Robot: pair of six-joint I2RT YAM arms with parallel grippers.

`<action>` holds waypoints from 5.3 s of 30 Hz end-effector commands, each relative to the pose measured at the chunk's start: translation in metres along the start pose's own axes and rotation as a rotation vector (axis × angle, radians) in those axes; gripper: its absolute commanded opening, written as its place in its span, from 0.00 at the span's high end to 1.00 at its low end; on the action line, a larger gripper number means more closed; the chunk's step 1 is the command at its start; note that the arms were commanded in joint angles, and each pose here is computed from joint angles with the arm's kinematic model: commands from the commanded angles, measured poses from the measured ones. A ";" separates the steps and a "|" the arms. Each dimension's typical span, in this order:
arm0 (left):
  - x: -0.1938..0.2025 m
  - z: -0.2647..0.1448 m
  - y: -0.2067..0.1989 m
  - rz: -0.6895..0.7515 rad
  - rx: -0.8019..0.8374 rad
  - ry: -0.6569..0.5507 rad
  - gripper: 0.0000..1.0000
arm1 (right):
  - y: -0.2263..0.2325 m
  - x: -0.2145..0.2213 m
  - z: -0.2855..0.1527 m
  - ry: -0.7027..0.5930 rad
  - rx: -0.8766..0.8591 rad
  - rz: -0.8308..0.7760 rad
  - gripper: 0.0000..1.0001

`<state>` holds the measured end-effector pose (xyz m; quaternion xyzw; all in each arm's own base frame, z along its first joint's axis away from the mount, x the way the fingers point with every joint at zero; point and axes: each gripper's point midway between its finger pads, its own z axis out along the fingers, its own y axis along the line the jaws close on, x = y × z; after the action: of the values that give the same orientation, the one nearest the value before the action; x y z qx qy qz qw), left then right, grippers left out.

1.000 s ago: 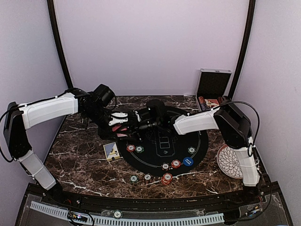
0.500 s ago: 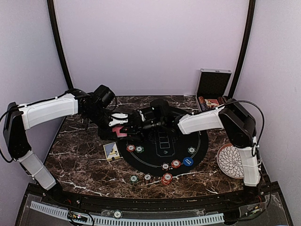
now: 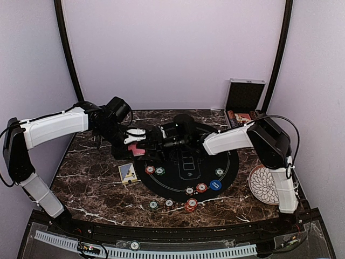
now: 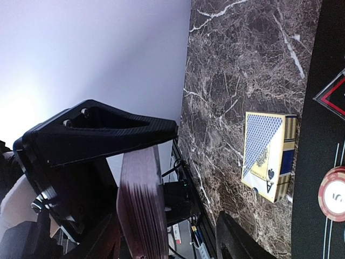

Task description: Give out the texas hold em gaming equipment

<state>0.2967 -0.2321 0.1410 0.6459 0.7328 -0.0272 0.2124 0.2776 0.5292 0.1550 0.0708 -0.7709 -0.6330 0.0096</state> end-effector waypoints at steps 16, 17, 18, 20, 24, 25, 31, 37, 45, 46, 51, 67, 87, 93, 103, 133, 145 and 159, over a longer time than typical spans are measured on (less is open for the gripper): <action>-0.010 -0.015 0.001 0.009 -0.026 -0.022 0.75 | -0.016 -0.015 0.008 -0.025 0.084 -0.008 0.42; -0.009 -0.014 0.001 0.010 -0.026 -0.019 0.75 | -0.018 -0.015 0.004 -0.032 0.100 -0.011 0.42; -0.009 -0.014 0.001 0.010 -0.027 -0.019 0.75 | -0.019 -0.017 0.000 -0.041 0.112 -0.017 0.43; -0.008 -0.014 0.001 0.011 -0.028 -0.018 0.76 | -0.022 -0.018 -0.007 -0.049 0.138 -0.026 0.44; -0.007 -0.014 0.001 0.014 -0.034 -0.014 0.76 | -0.019 -0.015 -0.014 -0.050 0.144 -0.038 0.47; -0.007 -0.015 0.002 0.015 -0.036 -0.013 0.77 | -0.017 -0.014 -0.015 -0.049 0.141 -0.041 0.47; -0.005 -0.012 0.001 0.007 -0.032 -0.007 0.77 | 0.003 -0.010 -0.020 -0.045 0.084 -0.055 0.52; -0.006 -0.009 0.000 -0.010 -0.024 -0.008 0.77 | 0.030 -0.006 -0.024 -0.031 -0.011 -0.059 0.51; 0.000 -0.004 -0.005 -0.022 -0.011 0.008 0.78 | 0.036 -0.003 -0.037 -0.042 -0.040 -0.046 0.60; 0.001 -0.004 -0.005 -0.023 -0.011 0.009 0.78 | 0.037 -0.003 -0.039 -0.045 -0.042 -0.048 0.60; 0.002 -0.004 -0.005 -0.023 -0.015 0.012 0.78 | 0.041 -0.002 -0.043 -0.048 -0.047 -0.053 0.65; 0.002 -0.006 -0.004 -0.027 -0.018 0.016 0.80 | 0.032 0.000 -0.034 -0.015 -0.082 -0.013 0.89; 0.026 -0.014 -0.011 -0.050 -0.014 0.074 0.82 | -0.025 -0.038 -0.107 -0.107 0.058 -0.001 1.00; 0.030 -0.019 -0.013 -0.063 -0.008 0.076 0.83 | -0.044 -0.073 -0.111 -0.133 0.152 -0.026 1.00; 0.028 -0.024 -0.020 -0.076 0.019 0.056 0.84 | -0.057 -0.116 -0.071 -0.150 0.165 -0.014 1.00; 0.019 -0.022 -0.019 -0.081 0.035 0.031 0.86 | -0.083 -0.143 -0.053 -0.260 0.445 -0.143 0.37; 0.010 -0.023 -0.012 -0.093 0.023 0.005 0.87 | -0.013 -0.080 -0.063 -0.169 0.204 -0.146 0.18; -0.002 -0.030 -0.007 -0.113 0.035 -0.023 0.87 | 0.024 -0.005 -0.023 -0.027 -0.015 -0.105 0.16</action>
<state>0.2817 -0.2216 0.1557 0.6118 0.7637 -0.0467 0.2006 0.2886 0.4999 0.1377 0.0779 -0.8075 -0.5844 -0.0177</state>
